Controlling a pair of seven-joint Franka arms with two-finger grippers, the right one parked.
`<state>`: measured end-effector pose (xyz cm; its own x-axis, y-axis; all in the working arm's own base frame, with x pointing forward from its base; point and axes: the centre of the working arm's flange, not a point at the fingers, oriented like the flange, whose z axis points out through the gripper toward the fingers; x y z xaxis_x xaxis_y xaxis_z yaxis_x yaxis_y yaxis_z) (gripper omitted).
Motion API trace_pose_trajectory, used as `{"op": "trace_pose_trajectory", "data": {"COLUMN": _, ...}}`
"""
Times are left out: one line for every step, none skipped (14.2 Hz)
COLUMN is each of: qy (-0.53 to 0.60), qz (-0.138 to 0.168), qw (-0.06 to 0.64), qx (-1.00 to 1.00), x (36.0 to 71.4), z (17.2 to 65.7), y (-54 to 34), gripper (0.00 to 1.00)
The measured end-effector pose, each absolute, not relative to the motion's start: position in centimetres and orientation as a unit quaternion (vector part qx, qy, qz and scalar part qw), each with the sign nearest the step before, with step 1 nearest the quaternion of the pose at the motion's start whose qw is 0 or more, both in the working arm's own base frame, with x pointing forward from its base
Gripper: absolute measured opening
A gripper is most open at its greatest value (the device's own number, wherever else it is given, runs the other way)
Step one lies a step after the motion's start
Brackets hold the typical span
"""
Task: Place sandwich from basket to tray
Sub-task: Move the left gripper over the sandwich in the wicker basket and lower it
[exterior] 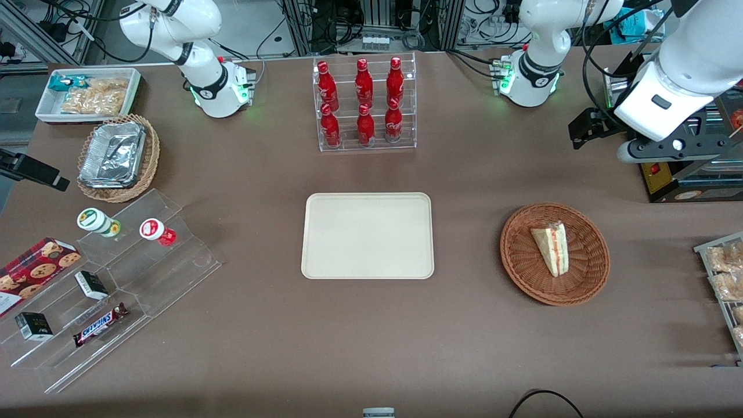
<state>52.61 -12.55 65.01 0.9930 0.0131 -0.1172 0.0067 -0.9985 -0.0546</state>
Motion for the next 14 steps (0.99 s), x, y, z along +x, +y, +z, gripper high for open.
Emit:
{"op": "trace_pose_trajectory", "data": {"qy": -0.005, "qz": 0.06, "qw": 0.027, "qx": -0.998, "x": 52.7, "z": 64.9, "y": -12.5, "gripper": 1.0}}
{"op": "trace_pose_trajectory", "data": {"qy": -0.005, "qz": 0.061, "qw": 0.027, "qx": -0.998, "x": 52.7, "z": 64.8, "y": -12.5, "gripper": 1.0}}
{"op": "trace_pose_trajectory", "data": {"qy": -0.005, "qz": 0.062, "qw": 0.027, "qx": -0.998, "x": 52.8, "z": 64.7, "y": -12.5, "gripper": 1.0}}
{"op": "trace_pose_trajectory", "data": {"qy": -0.005, "qz": 0.066, "qw": 0.027, "qx": -0.997, "x": 53.0, "z": 64.3, "y": -12.5, "gripper": 1.0}}
{"op": "trace_pose_trajectory", "data": {"qy": -0.005, "qz": 0.072, "qw": 0.026, "qx": -0.997, "x": 53.4, "z": 63.7, "y": -12.5, "gripper": 1.0}}
{"op": "trace_pose_trajectory", "data": {"qy": -0.004, "qz": 0.082, "qw": 0.025, "qx": -0.996, "x": 53.9, "z": 62.6, "y": -12.4, "gripper": 1.0}}
{"op": "trace_pose_trajectory", "data": {"qy": -0.004, "qz": 0.093, "qw": 0.024, "qx": -0.995, "x": 54.6, "z": 61.5, "y": -12.3, "gripper": 1.0}}
{"op": "trace_pose_trajectory", "data": {"qy": -0.003, "qz": 0.104, "qw": 0.023, "qx": -0.994, "x": 55.2, "z": 60.3, "y": -12.3, "gripper": 1.0}}
{"op": "trace_pose_trajectory", "data": {"qy": -0.003, "qz": 0.113, "qw": 0.022, "qx": -0.993, "x": 55.6, "z": 59.3, "y": -12.2, "gripper": 1.0}}
{"op": "trace_pose_trajectory", "data": {"qy": -0.003, "qz": 0.122, "qw": 0.022, "qx": -0.992, "x": 56.0, "z": 58.4, "y": -12.2, "gripper": 1.0}}
{"op": "trace_pose_trajectory", "data": {"qy": -0.003, "qz": 0.131, "qw": 0.022, "qx": -0.991, "x": 56.3, "z": 57.4, "y": -12.1, "gripper": 1.0}}
{"op": "trace_pose_trajectory", "data": {"qy": -0.006, "qz": 0.143, "qw": 0.024, "qx": -0.989, "x": 56.6, "z": 56.1, "y": -11.8, "gripper": 1.0}}
{"op": "trace_pose_trajectory", "data": {"qy": -0.014, "qz": 0.149, "qw": 0.027, "qx": -0.988, "x": 57.0, "z": 54.4, "y": -11.2, "gripper": 1.0}}
{"op": "trace_pose_trajectory", "data": {"qy": -0.032, "qz": 0.145, "qw": 0.028, "qx": -0.989, "x": 57.7, "z": 52.3, "y": -10.3, "gripper": 1.0}}
